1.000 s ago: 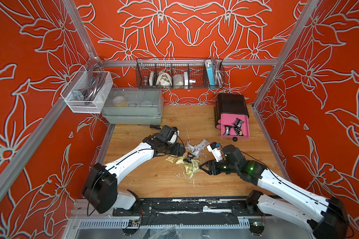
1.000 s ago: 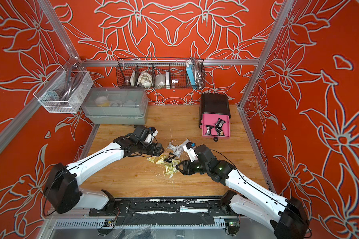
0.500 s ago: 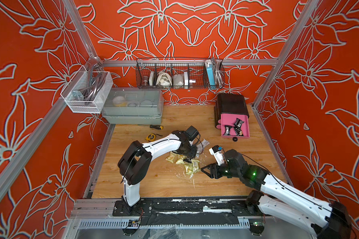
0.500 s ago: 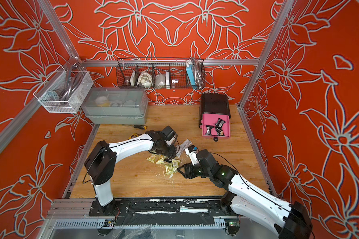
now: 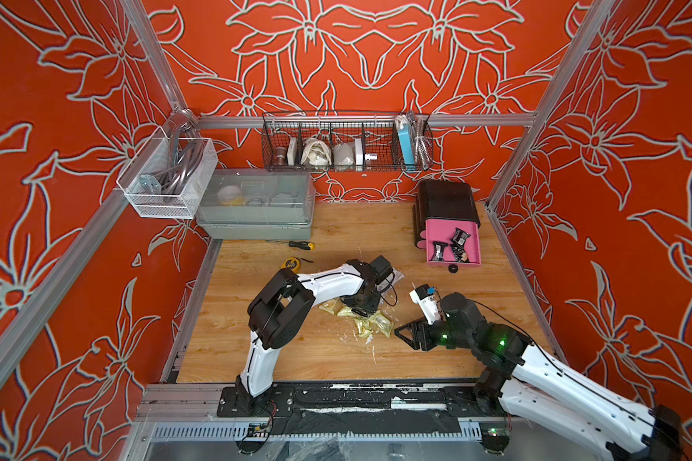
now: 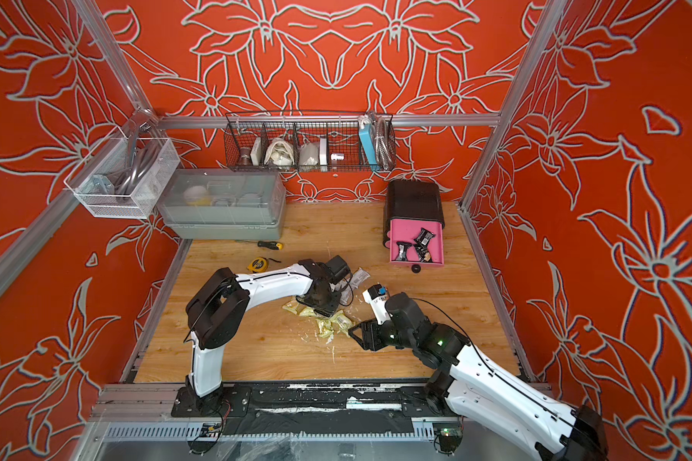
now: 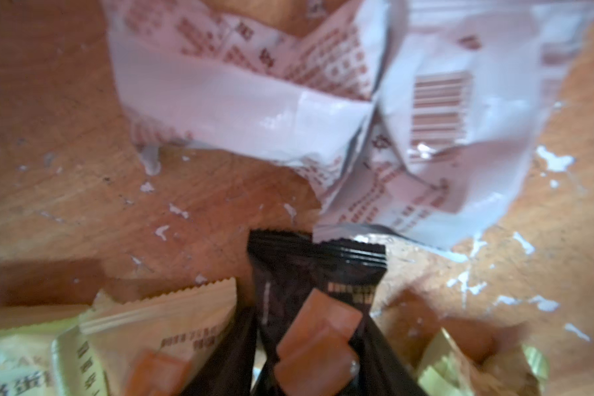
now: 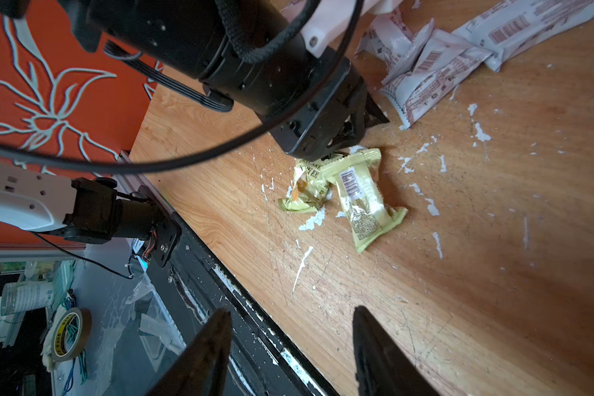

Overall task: Place the cookies into the drawer by color
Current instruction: Pick up the cookie at the center of the board.

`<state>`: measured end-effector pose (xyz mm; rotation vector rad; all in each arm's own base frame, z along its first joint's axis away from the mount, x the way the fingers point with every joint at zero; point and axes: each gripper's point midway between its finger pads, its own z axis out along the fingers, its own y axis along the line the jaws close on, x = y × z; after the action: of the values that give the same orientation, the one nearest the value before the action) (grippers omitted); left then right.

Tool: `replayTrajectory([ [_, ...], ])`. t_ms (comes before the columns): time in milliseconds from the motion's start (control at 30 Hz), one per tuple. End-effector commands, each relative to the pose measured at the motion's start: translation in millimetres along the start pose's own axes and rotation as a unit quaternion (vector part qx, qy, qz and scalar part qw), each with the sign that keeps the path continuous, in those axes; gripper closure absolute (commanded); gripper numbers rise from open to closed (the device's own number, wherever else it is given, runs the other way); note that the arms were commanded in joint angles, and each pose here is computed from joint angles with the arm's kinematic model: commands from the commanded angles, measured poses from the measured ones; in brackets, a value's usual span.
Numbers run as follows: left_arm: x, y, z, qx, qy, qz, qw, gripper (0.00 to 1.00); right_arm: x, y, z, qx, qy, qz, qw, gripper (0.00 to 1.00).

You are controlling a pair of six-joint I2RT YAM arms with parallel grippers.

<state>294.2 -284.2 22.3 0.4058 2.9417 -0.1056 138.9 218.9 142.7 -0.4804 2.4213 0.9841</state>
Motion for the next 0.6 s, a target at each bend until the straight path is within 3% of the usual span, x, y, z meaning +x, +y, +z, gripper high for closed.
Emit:
replayTrajectory([
  [0,8,8,6,-0.029,0.011,-0.007,0.999,0.58,7,-1,-2,0.003,0.011,-0.009,1.0,0.41],
  [167,-2,3,-12,-0.019,-0.016,-0.008,1.0,0.65,2,-2,-9,0.012,-0.006,-0.012,1.0,0.4],
  [333,-17,-9,-54,0.015,-0.056,-0.006,0.998,0.68,-13,-24,-31,0.075,-0.076,0.022,0.994,0.39],
  [467,-35,-32,-94,0.066,-0.096,0.005,0.993,0.68,-27,-54,-68,0.158,-0.162,0.044,0.973,0.39],
  [567,-57,-57,-121,0.102,-0.126,0.021,0.987,0.67,-35,-83,-110,0.249,-0.231,0.057,0.939,0.39],
])
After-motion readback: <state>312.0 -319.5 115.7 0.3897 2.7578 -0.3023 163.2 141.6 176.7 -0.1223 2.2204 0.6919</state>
